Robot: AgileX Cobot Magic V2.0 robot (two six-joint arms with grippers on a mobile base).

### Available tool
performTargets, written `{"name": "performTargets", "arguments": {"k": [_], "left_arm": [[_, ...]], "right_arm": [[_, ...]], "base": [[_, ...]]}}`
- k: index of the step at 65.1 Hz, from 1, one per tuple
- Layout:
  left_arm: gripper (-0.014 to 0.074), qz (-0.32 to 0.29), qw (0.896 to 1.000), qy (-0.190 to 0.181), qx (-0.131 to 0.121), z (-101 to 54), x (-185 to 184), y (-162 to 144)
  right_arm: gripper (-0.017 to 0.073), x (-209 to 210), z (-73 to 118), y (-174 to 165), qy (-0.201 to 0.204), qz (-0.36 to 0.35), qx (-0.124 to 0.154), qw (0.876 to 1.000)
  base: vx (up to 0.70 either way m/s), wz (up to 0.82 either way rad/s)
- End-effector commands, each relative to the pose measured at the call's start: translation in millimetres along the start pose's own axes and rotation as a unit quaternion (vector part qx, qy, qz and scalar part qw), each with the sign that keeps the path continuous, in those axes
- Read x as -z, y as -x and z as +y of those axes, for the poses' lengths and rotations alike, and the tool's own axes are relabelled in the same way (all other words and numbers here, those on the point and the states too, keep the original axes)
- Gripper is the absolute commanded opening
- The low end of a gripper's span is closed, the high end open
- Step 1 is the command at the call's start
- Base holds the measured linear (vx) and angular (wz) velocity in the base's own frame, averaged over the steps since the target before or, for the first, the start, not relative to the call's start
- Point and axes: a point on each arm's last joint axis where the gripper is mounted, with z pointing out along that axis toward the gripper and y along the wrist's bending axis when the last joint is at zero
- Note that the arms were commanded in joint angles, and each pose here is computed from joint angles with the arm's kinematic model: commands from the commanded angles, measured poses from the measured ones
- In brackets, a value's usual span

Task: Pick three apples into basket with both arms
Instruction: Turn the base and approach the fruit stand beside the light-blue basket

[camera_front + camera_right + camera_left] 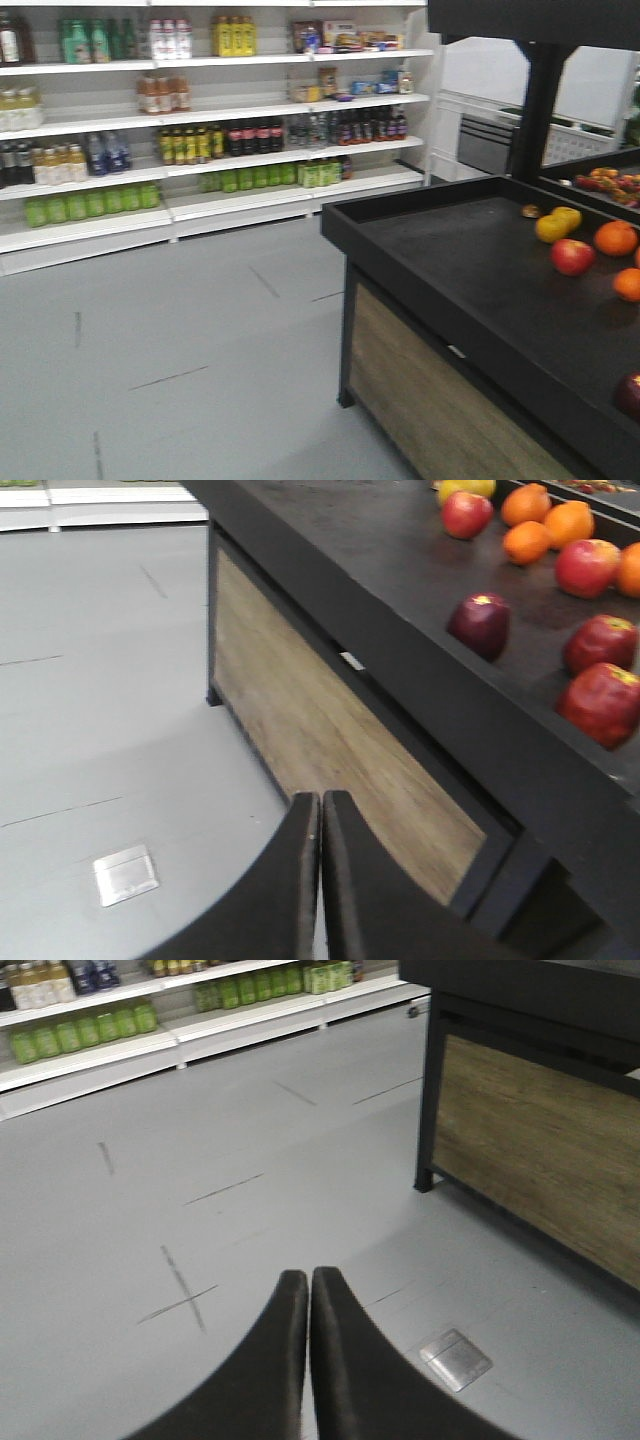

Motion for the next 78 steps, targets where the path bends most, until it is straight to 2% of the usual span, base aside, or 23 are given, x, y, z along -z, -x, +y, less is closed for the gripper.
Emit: {"name": "performTargets", "arguments": {"k": [1, 78], "left_arm": [[-0.0008, -0.039, 0.999, -0.004, 0.0, -0.1, 3.2, 12.1], [-0.0008, -0.039, 0.999, -0.004, 0.0, -0.1, 3.2, 12.1]], "right_arm": [[-0.0005, 1.2, -1.4, 7.7, -0.009, -0.041, 0.001, 0.999], [-0.0005, 1.2, -1.4, 7.7, -0.009, -0.041, 0.001, 0.999]], "base": [[0.1, -0.39], [0.15, -0.46]]}}
